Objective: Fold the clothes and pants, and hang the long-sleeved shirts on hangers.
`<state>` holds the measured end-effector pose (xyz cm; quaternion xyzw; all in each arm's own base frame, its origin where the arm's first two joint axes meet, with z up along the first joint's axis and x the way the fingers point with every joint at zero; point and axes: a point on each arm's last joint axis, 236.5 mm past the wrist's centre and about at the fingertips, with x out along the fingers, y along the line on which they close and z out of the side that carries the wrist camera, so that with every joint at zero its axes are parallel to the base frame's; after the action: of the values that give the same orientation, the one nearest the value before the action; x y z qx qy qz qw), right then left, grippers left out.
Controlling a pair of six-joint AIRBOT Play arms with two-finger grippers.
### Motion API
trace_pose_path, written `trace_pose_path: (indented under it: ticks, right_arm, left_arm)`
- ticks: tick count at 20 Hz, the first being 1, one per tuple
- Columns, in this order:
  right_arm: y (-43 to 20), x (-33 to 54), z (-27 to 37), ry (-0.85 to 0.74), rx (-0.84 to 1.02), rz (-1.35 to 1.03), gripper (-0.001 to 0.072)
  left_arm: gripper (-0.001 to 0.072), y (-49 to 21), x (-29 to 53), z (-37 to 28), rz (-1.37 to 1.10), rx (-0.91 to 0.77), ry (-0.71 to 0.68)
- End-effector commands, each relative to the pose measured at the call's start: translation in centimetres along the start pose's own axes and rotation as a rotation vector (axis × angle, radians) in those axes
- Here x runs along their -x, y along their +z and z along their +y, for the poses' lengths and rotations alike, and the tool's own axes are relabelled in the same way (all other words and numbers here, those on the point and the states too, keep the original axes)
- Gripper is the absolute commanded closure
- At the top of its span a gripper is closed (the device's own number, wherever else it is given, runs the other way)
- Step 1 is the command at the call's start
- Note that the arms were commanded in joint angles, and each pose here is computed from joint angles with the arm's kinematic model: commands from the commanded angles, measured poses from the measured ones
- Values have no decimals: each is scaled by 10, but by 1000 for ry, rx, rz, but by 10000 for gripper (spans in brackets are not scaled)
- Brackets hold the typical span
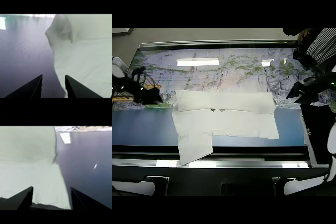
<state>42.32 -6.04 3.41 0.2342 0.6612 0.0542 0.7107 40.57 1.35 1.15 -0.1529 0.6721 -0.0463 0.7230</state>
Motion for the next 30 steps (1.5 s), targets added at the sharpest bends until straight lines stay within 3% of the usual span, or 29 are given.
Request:
trace_pose_path:
  ticks: [1,4,8,22,26,29,30]
  right_arm:
    - [-27,14,-6,71,-58,-20,176]
    - [-48,0,-1,79,-73,-14,178]
    - [-69,-9,4,86,-79,-16,183]
    - [-79,10,23,116,-69,-76,183]
    - [-79,10,23,115,-70,-78,184]
    - [-73,10,22,113,-58,-104,184]
    - [-69,10,23,119,-59,-117,184]
  left_arm:
    - [376,-79,-15,13,25,121,-101]
    - [376,-150,-57,7,85,190,-159]
    - [376,-194,-96,-8,116,198,-250]
    - [376,-200,-128,-31,92,103,-294]
    - [407,-205,-132,-34,116,95,-294]
    - [681,-205,-132,-33,116,83,-295]
    - [685,-205,-132,-33,115,76,-295]
